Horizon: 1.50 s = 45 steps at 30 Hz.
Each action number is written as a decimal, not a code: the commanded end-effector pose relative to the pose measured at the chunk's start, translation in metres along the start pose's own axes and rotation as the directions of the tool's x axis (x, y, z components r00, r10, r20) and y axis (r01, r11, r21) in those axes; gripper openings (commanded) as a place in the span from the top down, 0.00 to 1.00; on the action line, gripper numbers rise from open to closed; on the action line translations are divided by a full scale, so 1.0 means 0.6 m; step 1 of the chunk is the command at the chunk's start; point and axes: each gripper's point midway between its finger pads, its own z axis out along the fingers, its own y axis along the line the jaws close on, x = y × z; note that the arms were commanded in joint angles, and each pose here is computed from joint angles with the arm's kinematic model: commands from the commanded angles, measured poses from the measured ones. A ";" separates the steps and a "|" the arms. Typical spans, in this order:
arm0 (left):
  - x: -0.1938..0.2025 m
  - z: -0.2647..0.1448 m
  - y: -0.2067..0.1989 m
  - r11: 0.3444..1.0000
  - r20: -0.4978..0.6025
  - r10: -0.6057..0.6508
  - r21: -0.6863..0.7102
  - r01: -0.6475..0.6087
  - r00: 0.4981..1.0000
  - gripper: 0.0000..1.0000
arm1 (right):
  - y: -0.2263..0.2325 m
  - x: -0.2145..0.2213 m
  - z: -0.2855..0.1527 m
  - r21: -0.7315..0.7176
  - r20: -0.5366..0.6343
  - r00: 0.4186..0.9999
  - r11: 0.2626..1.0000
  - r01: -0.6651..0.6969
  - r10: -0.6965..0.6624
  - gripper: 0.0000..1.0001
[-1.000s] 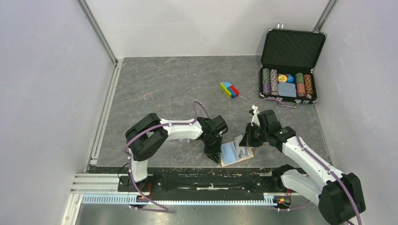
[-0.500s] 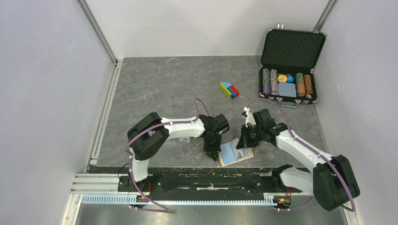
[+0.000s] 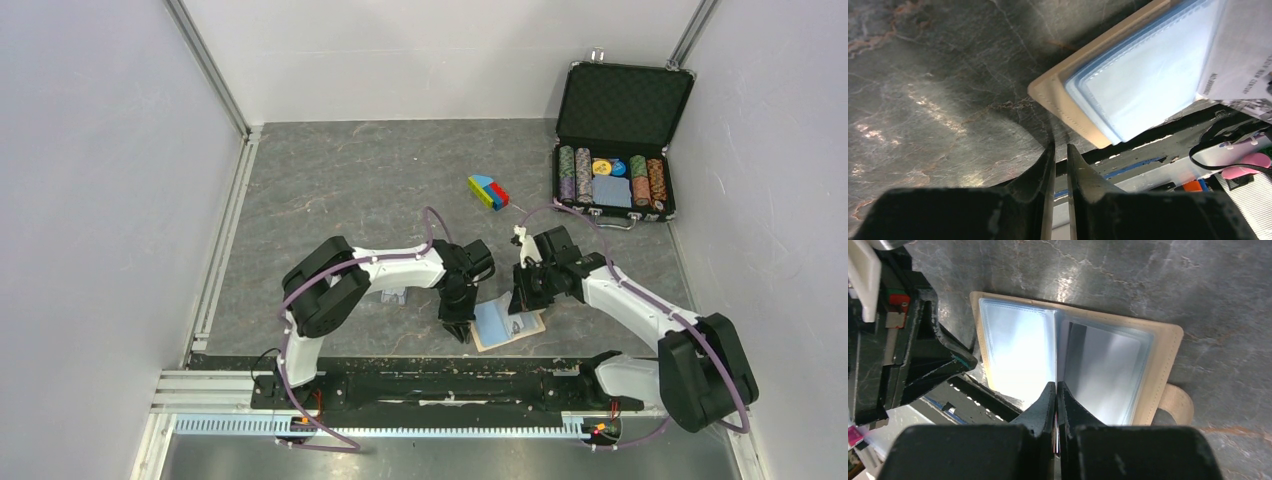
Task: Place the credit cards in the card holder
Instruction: Insert the credit card into the card holder.
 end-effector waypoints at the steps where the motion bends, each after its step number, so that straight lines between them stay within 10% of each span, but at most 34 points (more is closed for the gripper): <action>1: -0.016 0.031 0.021 0.997 0.011 0.046 -0.062 -0.045 0.999 0.80 | 0.019 0.002 0.013 -0.101 0.002 0.999 0.994 0.032 -0.032 1.00; 45: -0.056 -0.009 0.028 0.993 0.078 0.093 -0.087 -0.086 0.993 0.77 | -0.001 -0.030 -0.018 -0.222 0.087 0.991 0.972 -0.082 0.104 1.00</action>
